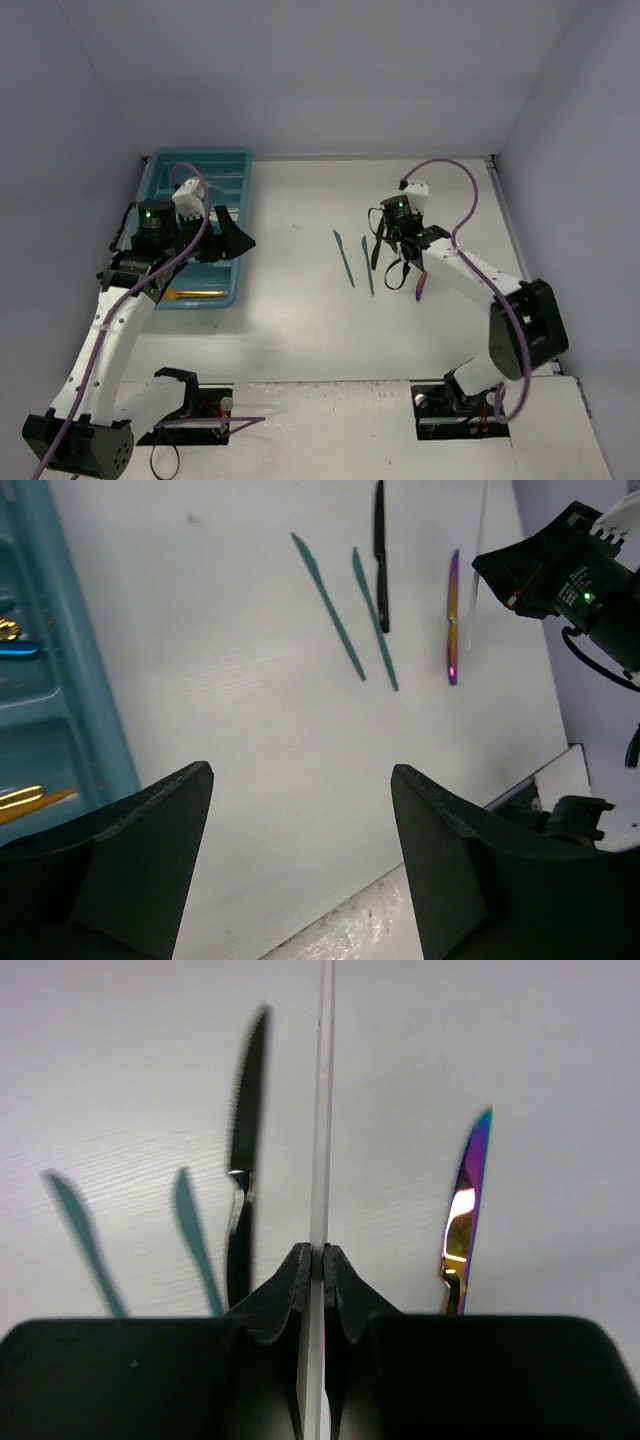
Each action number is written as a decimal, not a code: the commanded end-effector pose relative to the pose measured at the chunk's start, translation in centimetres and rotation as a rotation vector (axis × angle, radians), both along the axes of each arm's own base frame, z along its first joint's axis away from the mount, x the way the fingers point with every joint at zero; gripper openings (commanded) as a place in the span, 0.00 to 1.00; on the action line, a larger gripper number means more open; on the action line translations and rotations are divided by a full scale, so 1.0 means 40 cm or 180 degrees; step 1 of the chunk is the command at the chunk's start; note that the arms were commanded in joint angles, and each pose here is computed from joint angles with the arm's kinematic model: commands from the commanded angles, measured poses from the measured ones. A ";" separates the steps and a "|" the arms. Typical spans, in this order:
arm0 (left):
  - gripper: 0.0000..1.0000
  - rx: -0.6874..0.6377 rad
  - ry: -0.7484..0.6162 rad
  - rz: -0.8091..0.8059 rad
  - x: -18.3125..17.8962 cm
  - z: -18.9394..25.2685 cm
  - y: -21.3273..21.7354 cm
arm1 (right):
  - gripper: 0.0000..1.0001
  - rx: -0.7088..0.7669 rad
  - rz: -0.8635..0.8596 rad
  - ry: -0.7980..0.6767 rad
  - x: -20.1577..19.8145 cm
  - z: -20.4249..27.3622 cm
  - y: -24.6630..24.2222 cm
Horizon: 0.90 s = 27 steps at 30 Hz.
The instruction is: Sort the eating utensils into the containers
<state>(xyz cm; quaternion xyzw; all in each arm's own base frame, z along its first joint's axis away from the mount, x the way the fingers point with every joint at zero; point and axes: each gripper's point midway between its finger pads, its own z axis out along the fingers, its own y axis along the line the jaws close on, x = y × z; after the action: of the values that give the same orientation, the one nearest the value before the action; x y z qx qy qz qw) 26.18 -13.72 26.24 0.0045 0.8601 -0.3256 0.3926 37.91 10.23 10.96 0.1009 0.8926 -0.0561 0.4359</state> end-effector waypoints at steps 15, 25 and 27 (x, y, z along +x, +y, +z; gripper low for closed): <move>0.69 -0.0833 -0.0778 -0.0689 0.089 0.272 -0.345 | 0.00 0.0422 0.2658 -0.1296 -0.246 0.442 0.379; 0.46 -0.1150 -0.0689 -0.0685 0.105 0.258 -0.457 | 0.00 0.0495 0.2744 -0.1373 -0.260 0.457 0.391; 0.42 -0.1194 -0.0671 -0.0713 0.105 0.256 -0.475 | 0.00 0.0499 0.2745 -0.1365 -0.260 0.454 0.393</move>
<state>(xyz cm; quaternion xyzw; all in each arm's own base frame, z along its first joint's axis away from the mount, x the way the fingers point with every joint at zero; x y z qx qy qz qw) 29.91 -31.12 31.40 0.0683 0.7934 -0.4643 0.3877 27.46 25.18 26.47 -0.2380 0.7773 0.1941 0.5490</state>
